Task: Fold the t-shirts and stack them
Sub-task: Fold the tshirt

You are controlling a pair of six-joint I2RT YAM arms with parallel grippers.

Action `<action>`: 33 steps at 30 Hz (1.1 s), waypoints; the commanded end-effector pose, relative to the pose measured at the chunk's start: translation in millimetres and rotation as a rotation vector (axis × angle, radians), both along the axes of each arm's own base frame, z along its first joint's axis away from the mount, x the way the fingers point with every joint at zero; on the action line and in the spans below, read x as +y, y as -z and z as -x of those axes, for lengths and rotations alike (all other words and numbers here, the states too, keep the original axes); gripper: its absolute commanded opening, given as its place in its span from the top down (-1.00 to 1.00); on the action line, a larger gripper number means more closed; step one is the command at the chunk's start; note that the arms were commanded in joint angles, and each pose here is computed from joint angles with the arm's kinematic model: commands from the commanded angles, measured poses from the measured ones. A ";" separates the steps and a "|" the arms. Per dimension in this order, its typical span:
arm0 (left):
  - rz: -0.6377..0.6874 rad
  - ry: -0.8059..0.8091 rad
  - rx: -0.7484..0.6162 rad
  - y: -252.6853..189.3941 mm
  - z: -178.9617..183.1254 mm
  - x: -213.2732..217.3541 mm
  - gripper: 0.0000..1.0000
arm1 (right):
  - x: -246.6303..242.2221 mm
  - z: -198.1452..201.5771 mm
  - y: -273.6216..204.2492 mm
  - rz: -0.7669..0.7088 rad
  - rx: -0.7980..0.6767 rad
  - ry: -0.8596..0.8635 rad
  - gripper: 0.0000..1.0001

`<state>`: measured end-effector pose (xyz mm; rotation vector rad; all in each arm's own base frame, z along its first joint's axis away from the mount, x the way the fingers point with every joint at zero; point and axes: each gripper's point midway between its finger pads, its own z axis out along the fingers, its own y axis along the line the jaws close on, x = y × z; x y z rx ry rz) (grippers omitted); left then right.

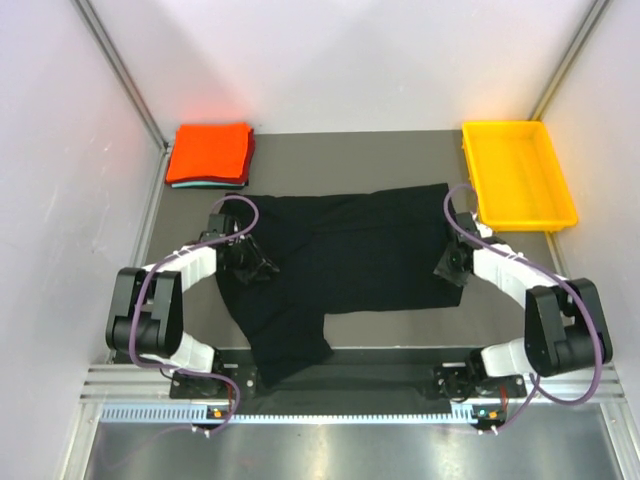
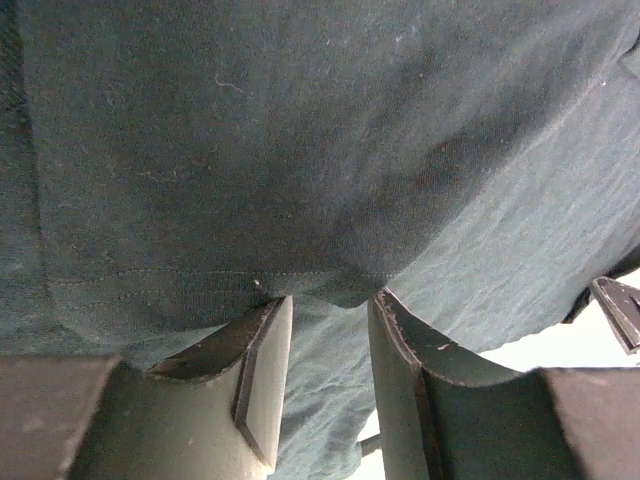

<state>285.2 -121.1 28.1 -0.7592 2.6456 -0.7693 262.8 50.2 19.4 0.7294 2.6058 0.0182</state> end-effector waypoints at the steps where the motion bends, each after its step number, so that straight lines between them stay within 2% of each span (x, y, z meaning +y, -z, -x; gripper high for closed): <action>1: -0.047 -0.011 -0.035 6.2 -5.8 7.4 0.17 | -52.1 17.0 -13.0 0.158 0.009 0.128 0.48; 3: -0.092 -0.025 -0.019 13.5 -5.8 15.2 0.17 | -78.2 32.4 -18.6 0.235 0.029 0.239 0.42; 7: -0.112 -0.039 -0.010 19.4 -4.8 19.0 0.17 | -109.5 47.9 -16.7 0.244 0.063 0.359 0.41; 12: -0.088 -0.036 -0.025 15.1 -4.7 15.3 0.18 | -120.5 35.8 -39.6 0.253 0.016 0.356 0.37; 15: -0.065 -0.023 -0.050 0.0 -7.1 11.2 0.17 | -108.9 19.1 -58.5 0.206 -0.040 0.310 0.36; 19: -0.043 -0.022 -0.149 -45.2 -22.3 8.2 0.11 | -55.1 -9.7 -86.7 0.157 -0.161 0.144 0.35; 23: -0.131 -0.071 -0.217 -75.5 -38.6 29.2 0.00 | -6.9 -48.1 -99.7 0.055 -0.291 0.031 0.33; 25: -0.190 -0.098 -0.230 -86.5 -49.9 47.6 -0.01 | 4.0 -61.9 -92.2 0.039 -0.272 -0.024 0.32; 27: -0.222 -0.124 -0.205 -85.0 -54.9 64.0 0.00 | 12.2 -84.7 -97.7 0.033 -0.319 -0.067 0.31; 29: -0.215 -0.170 -0.205 -86.4 -62.5 78.8 0.01 | 20.6 -98.4 -85.0 0.014 -0.301 -0.095 0.32; 33: -0.177 -0.271 -0.190 -82.6 -71.8 107.5 0.02 | 19.4 -94.2 -47.1 0.024 -0.194 -0.066 0.39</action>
